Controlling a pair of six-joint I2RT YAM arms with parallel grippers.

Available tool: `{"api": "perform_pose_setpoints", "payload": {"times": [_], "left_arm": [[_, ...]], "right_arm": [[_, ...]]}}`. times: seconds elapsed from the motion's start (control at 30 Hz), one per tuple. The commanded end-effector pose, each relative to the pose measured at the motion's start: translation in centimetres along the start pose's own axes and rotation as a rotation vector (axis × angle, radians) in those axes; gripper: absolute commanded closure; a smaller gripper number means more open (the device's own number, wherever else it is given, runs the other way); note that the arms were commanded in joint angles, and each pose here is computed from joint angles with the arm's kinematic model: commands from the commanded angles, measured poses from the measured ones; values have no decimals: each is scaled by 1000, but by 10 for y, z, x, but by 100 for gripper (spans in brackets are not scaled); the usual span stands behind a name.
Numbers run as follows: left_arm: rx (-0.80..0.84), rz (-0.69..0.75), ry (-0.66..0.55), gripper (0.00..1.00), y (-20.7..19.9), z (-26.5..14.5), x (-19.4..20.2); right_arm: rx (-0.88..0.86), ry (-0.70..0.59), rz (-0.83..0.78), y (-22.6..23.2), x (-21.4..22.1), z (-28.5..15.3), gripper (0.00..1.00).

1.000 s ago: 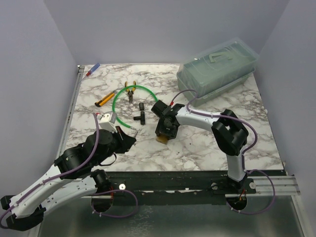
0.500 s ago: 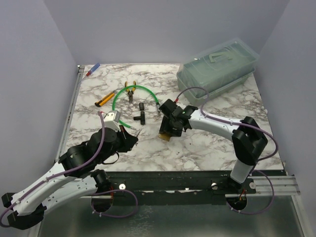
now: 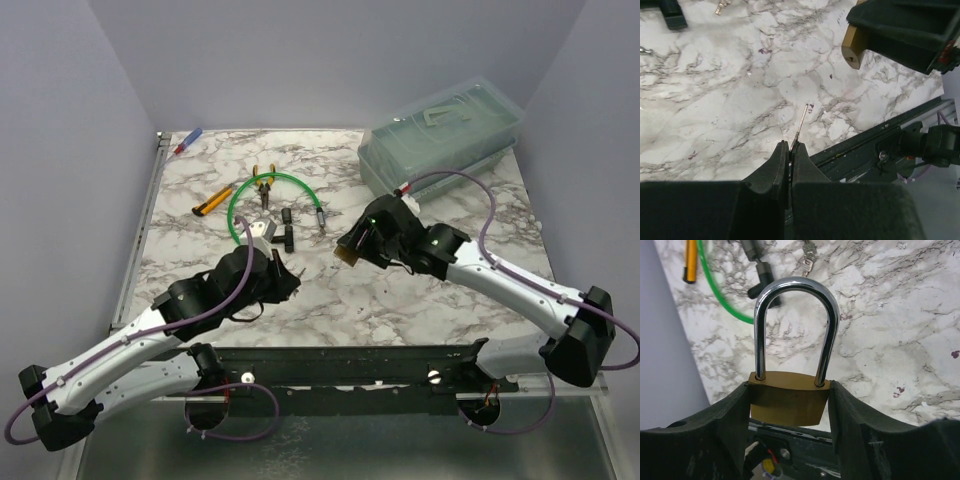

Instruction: Unlock with the key

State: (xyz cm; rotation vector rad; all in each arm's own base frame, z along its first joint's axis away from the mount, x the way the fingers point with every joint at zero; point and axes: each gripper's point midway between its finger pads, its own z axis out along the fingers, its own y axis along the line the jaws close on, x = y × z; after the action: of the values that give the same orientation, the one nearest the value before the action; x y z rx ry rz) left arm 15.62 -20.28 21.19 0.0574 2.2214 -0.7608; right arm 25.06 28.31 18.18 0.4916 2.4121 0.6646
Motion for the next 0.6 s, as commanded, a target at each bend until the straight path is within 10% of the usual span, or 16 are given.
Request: {"api": "perform_pose_setpoints", "payload": {"times": [0.0,0.57], "left_arm": [[175,15,18,100,-44,-1,-9],[350,4,68,100,-79,6,0]], "right_arm": [[-127,-73,163,21,-30,-30,100],[-339,372,91,54,-12,-56,100]]}}
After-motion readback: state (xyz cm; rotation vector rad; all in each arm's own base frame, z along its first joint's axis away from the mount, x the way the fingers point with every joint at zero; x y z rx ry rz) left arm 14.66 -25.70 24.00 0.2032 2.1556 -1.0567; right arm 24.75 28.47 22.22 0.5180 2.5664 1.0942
